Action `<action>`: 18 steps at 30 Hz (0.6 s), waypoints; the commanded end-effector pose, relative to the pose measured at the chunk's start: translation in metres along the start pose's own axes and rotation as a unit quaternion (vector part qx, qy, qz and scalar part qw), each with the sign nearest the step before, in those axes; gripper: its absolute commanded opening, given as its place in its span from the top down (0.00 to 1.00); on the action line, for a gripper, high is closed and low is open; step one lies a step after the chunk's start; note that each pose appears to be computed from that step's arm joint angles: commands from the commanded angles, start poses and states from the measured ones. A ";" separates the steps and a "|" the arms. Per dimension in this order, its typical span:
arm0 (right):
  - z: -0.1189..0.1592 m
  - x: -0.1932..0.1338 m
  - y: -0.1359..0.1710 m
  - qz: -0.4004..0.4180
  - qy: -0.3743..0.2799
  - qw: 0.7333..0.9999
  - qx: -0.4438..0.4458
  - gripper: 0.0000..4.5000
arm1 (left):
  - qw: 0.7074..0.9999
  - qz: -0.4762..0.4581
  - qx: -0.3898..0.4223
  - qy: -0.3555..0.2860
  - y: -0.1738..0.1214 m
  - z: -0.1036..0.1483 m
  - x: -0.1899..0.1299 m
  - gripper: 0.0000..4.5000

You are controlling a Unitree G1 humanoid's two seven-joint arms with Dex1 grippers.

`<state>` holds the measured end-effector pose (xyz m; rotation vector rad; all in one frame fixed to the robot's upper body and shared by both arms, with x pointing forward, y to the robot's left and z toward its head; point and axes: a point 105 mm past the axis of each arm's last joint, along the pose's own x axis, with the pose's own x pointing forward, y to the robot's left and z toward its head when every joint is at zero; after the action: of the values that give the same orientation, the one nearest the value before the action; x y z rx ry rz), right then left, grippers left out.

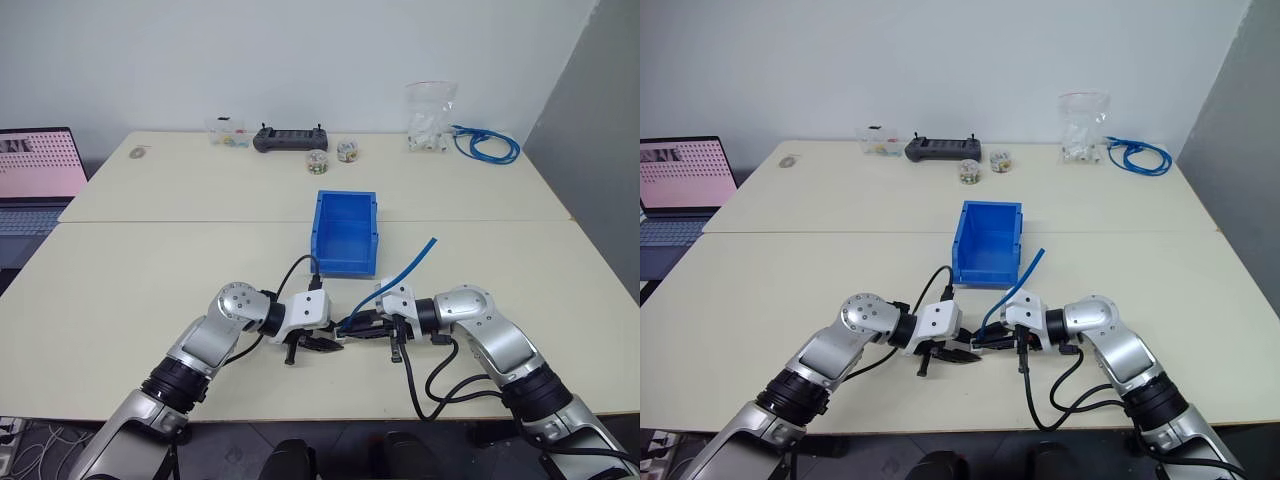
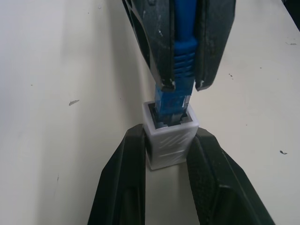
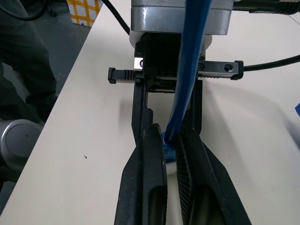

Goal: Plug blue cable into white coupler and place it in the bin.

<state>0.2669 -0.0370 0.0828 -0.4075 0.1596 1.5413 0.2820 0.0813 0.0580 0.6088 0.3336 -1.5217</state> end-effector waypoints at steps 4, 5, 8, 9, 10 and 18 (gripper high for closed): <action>-0.024 0.011 0.017 0.022 0.030 0.998 0.049 1.00 | 1.000 0.012 -0.007 -0.023 0.002 0.008 0.000 0.80; -0.018 0.009 0.013 0.013 0.022 0.999 0.043 1.00 | 1.000 0.013 -0.005 -0.026 0.001 0.008 -0.001 0.80; 0.002 0.002 0.003 -0.016 -0.008 0.999 0.028 1.00 | 0.999 0.031 -0.004 -0.020 0.003 0.002 -0.008 0.64; 0.008 0.000 0.001 -0.022 -0.016 0.999 0.024 1.00 | 0.999 0.035 -0.008 -0.016 0.004 0.000 -0.011 0.60; 0.013 -0.001 0.000 -0.026 -0.022 0.999 0.021 1.00 | 0.999 0.037 -0.009 -0.014 0.003 -0.001 -0.013 0.54; 0.052 -0.012 -0.003 -0.066 -0.077 0.995 0.017 1.00 | 0.991 0.128 -0.014 -0.022 0.006 0.008 -0.059 0.13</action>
<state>0.2635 -0.0310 0.1164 -0.2816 0.1078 1.4403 0.2809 0.1226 0.0765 0.5709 0.3064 -1.3265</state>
